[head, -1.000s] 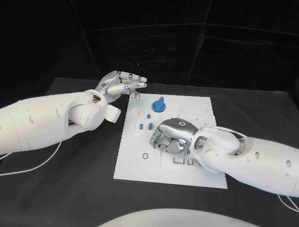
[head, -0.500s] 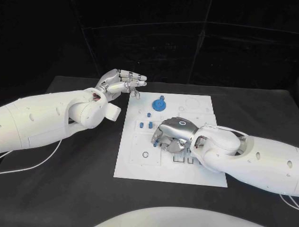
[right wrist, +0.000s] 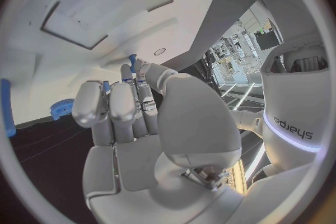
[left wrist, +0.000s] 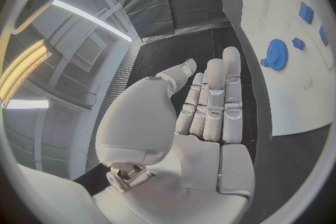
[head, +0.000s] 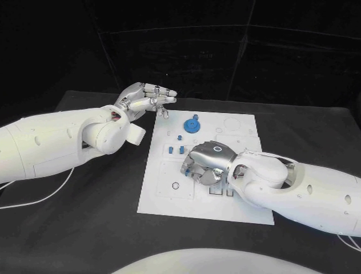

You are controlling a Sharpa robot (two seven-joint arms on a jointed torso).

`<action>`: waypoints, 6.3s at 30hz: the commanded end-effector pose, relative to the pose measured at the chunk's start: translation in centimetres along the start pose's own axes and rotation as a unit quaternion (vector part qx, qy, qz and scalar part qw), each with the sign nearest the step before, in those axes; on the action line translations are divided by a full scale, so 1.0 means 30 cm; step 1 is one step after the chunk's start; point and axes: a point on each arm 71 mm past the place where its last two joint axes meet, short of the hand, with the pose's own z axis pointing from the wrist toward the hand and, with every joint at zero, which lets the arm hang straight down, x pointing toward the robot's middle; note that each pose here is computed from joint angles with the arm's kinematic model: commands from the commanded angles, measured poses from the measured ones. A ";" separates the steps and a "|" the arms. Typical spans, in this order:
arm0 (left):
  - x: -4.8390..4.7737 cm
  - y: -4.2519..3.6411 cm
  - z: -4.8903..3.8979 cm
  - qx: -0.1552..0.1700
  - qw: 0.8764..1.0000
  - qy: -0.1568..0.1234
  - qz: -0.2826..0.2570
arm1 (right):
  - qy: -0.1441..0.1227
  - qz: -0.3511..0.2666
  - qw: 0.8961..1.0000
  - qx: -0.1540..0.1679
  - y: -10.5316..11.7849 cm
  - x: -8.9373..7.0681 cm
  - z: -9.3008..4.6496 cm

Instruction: Assemble the parts on the task board

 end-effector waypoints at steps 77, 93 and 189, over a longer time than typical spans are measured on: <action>-0.009 0.007 0.003 -0.016 1.000 0.010 -0.005 | 0.035 -0.047 0.986 0.159 -0.257 -0.162 -0.233; -0.010 0.007 0.002 -0.017 1.000 0.009 -0.005 | -0.017 -0.053 0.987 0.151 -0.251 -0.182 -0.211; 0.002 0.006 0.007 -0.016 1.000 0.013 -0.006 | 0.045 -0.011 0.998 -0.031 0.134 -0.014 0.051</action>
